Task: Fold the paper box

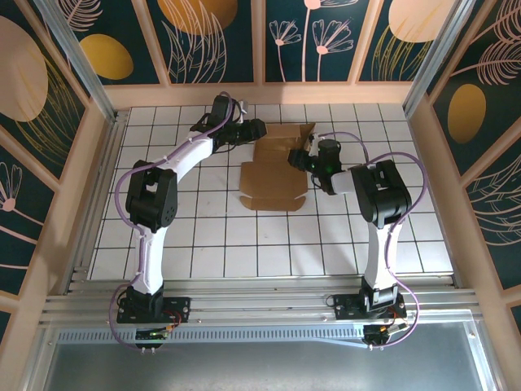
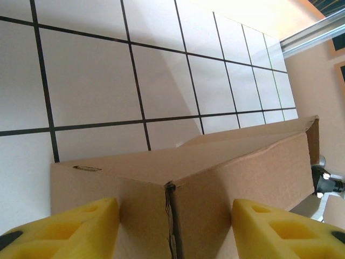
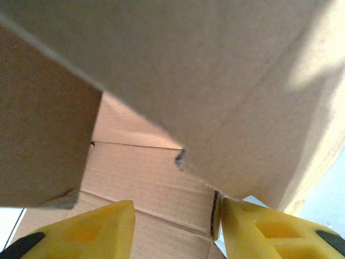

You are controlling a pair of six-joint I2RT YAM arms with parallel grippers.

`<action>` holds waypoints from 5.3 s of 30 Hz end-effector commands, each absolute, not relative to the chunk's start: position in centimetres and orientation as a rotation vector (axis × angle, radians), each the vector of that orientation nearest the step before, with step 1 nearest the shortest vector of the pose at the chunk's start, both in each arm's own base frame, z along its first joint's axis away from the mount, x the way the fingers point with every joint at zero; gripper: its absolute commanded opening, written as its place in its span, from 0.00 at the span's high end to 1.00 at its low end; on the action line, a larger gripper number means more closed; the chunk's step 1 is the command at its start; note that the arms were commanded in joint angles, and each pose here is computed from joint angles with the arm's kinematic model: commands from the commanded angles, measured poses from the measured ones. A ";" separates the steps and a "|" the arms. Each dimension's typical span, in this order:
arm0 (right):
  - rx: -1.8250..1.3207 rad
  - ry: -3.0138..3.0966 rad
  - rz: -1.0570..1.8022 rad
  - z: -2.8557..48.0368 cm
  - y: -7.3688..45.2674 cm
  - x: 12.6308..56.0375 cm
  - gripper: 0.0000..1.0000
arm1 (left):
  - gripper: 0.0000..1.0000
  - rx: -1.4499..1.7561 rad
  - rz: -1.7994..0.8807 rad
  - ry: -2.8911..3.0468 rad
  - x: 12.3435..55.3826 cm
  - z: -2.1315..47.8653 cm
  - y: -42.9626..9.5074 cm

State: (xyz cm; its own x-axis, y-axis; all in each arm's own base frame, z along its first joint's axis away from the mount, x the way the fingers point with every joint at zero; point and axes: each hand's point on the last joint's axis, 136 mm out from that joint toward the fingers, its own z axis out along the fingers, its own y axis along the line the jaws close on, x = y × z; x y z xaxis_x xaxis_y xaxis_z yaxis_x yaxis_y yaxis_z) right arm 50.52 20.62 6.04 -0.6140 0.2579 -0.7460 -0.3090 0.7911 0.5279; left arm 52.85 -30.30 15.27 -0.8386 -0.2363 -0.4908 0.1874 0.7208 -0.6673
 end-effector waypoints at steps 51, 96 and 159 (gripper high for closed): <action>-0.214 1.959 0.554 16.7 11.3 49.4 0.13 | 0.39 -0.088 -0.960 2.425 54.1 14.6 -30.8; -0.057 2.202 0.589 13.7 15.4 50.8 0.92 | 0.36 -0.103 -0.909 2.398 54.1 14.8 -29.8; 0.005 2.303 0.541 12.3 16.3 48.5 0.89 | 0.75 0.020 -0.530 2.528 40.4 -1.8 -38.8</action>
